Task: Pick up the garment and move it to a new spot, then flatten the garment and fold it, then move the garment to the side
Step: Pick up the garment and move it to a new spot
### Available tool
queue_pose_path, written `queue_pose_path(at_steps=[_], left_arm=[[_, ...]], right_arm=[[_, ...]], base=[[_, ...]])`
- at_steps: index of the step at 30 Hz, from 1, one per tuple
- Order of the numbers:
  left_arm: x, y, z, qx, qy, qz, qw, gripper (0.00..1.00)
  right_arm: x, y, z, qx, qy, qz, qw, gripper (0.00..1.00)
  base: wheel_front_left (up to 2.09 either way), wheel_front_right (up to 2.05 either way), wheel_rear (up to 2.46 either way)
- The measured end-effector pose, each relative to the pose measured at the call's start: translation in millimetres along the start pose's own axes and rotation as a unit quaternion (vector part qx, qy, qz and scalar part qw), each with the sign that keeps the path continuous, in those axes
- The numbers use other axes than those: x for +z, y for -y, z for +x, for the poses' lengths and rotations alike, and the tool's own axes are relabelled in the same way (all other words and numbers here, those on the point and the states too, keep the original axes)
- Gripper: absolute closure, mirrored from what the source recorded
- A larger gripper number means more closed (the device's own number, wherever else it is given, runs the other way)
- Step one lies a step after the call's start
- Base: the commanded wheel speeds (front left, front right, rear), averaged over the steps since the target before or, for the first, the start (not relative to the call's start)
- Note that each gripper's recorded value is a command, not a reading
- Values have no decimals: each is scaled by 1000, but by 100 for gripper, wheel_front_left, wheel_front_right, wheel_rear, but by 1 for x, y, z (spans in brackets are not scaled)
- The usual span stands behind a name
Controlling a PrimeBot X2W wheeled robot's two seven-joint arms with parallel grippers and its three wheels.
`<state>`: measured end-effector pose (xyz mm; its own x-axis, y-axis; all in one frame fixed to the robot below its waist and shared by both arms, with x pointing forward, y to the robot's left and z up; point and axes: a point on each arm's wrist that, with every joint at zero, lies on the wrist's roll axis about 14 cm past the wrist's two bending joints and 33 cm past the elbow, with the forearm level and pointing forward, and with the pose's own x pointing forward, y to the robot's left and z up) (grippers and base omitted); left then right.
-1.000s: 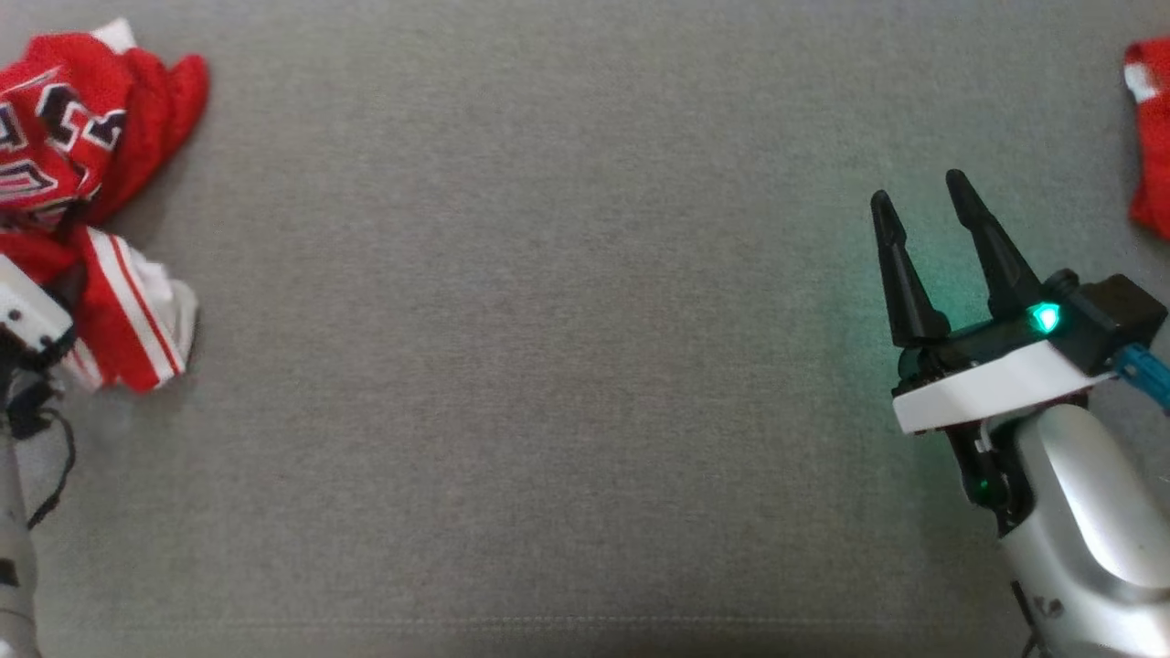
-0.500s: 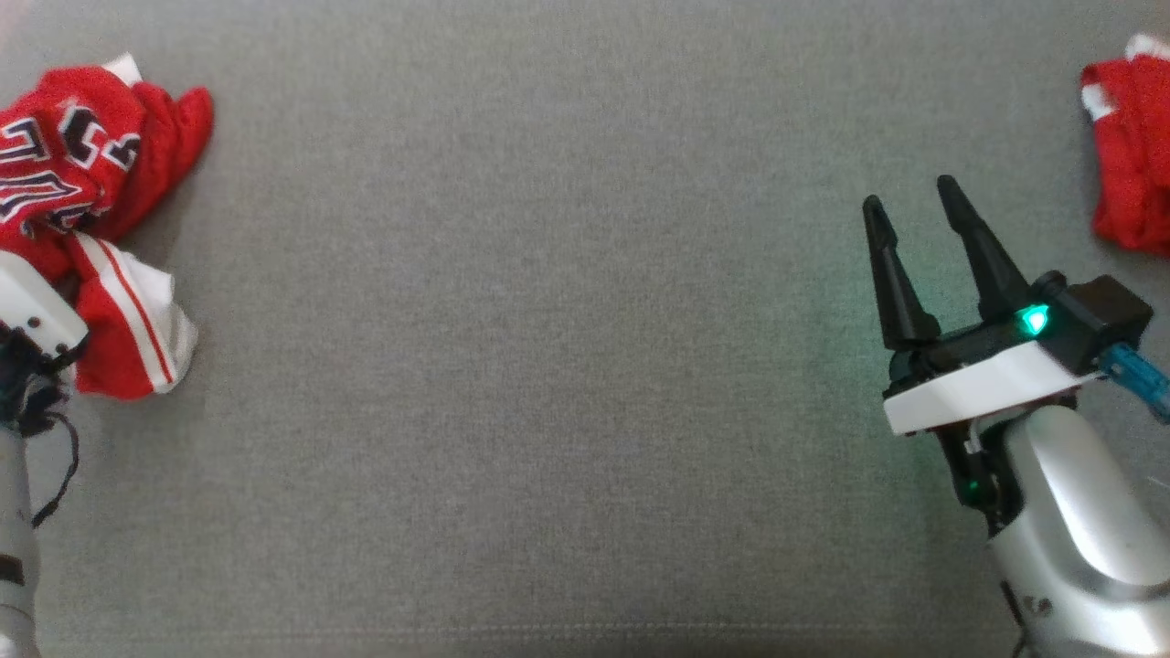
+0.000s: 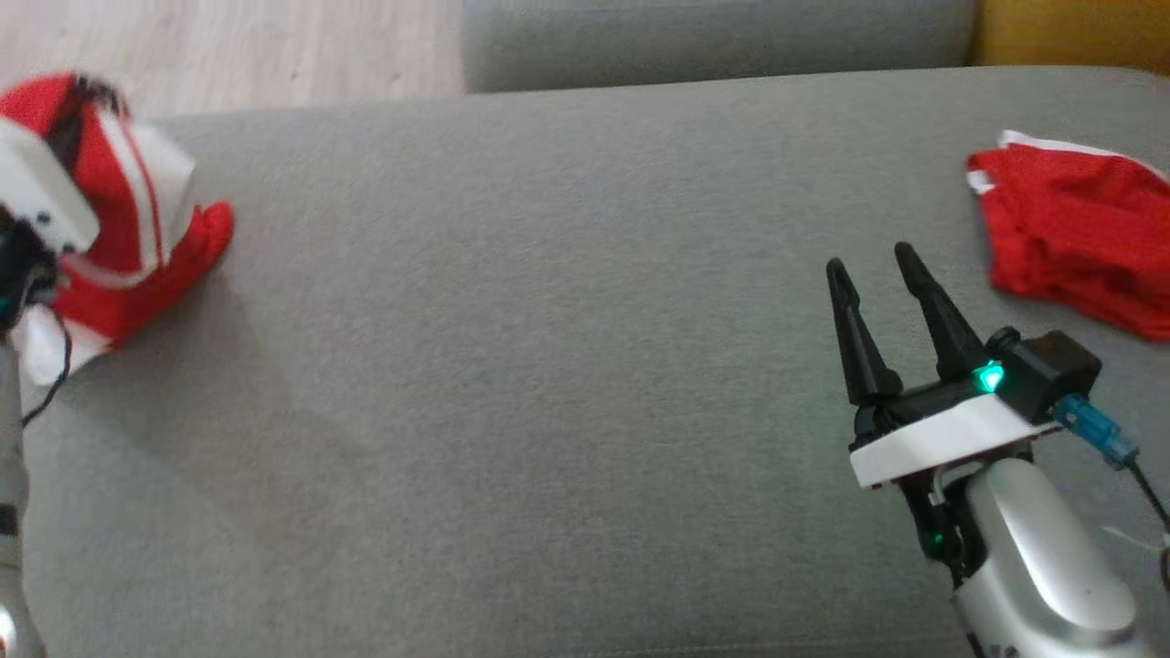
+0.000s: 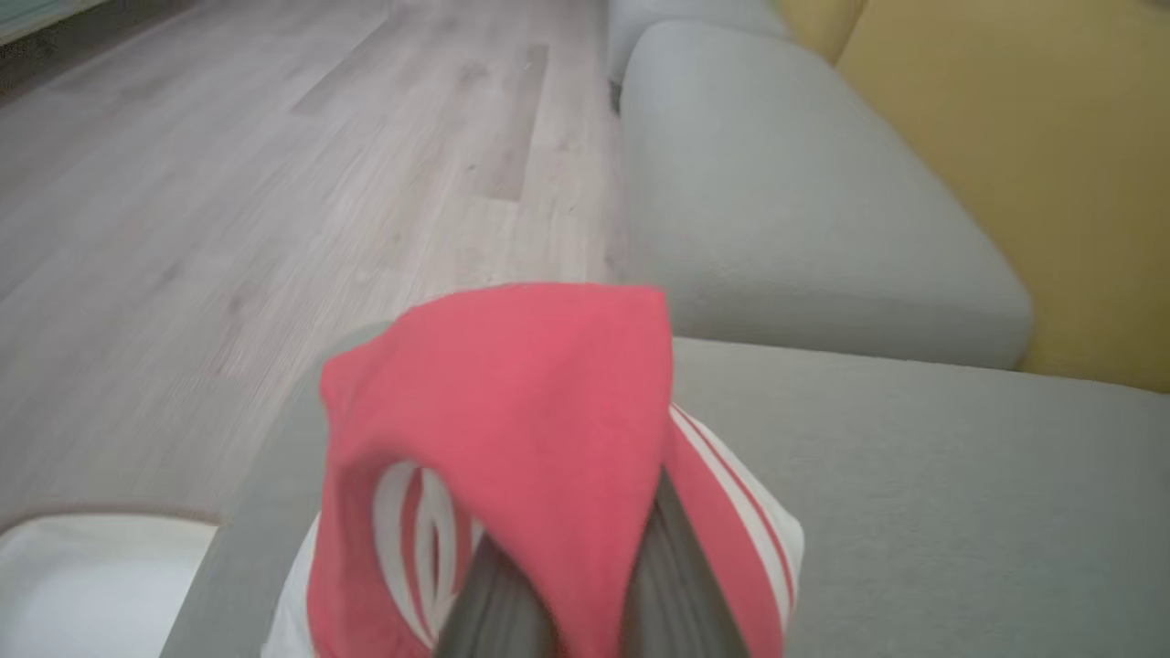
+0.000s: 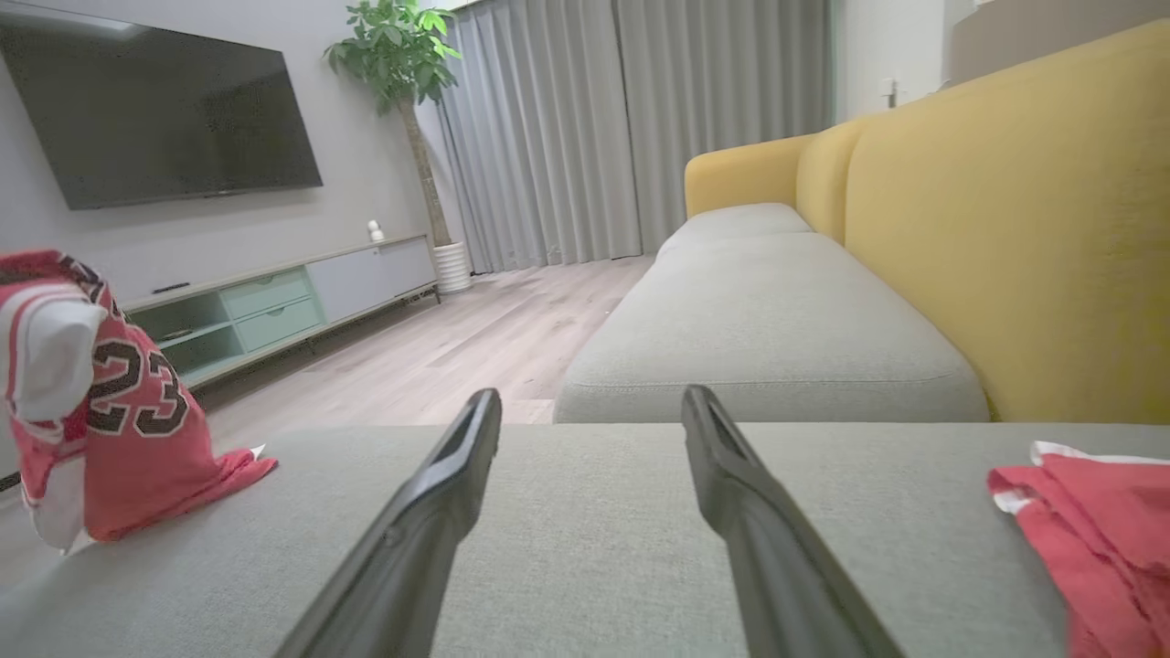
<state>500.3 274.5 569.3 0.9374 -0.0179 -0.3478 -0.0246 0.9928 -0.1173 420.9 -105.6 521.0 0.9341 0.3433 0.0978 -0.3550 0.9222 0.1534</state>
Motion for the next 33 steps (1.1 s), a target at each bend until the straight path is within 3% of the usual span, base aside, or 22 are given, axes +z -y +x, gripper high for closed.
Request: queue_pose_path(at_steps=[8, 9, 15, 21, 27, 28, 30, 31, 33], left_arm=[[68, 134, -11, -159, 90, 40, 982, 100], [68, 134, -11, -159, 90, 40, 982, 100], [81, 239, -33, -284, 118, 32, 951, 100], [7, 296, -25, -342, 50, -4, 938, 100], [-99, 309, 0, -330, -28, -30, 943, 100], [-112, 309, 2, -329, -36, -24, 943, 96], [-132, 307, 4, -322, -41, -26, 946, 19], [-141, 307, 3, -321, -46, -22, 946, 0], [-159, 305, -1, -321, -58, -8, 945, 0]], right_arm=[[21, 24, -29, -48, 24, -10, 999, 0], [21, 24, -29, -48, 24, -10, 999, 0], [30, 50, -55, -94, 33, -17, 995, 0], [29, 68, -74, -129, 30, -19, 991, 0], [17, 75, -78, -143, 14, -12, 990, 0], [15, 74, -77, -142, 10, -11, 990, 0], [12, 72, -75, -138, 7, -10, 990, 0], [12, 71, -73, -135, 7, -10, 991, 0], [10, 68, -70, -129, 4, -9, 992, 0]], base=[[0, 0, 0], [0, 0, 0], [0, 0, 0], [0, 0, 0], [0, 0, 0], [0, 0, 0], [0, 0, 0], [0, 0, 0], [0, 0, 0]])
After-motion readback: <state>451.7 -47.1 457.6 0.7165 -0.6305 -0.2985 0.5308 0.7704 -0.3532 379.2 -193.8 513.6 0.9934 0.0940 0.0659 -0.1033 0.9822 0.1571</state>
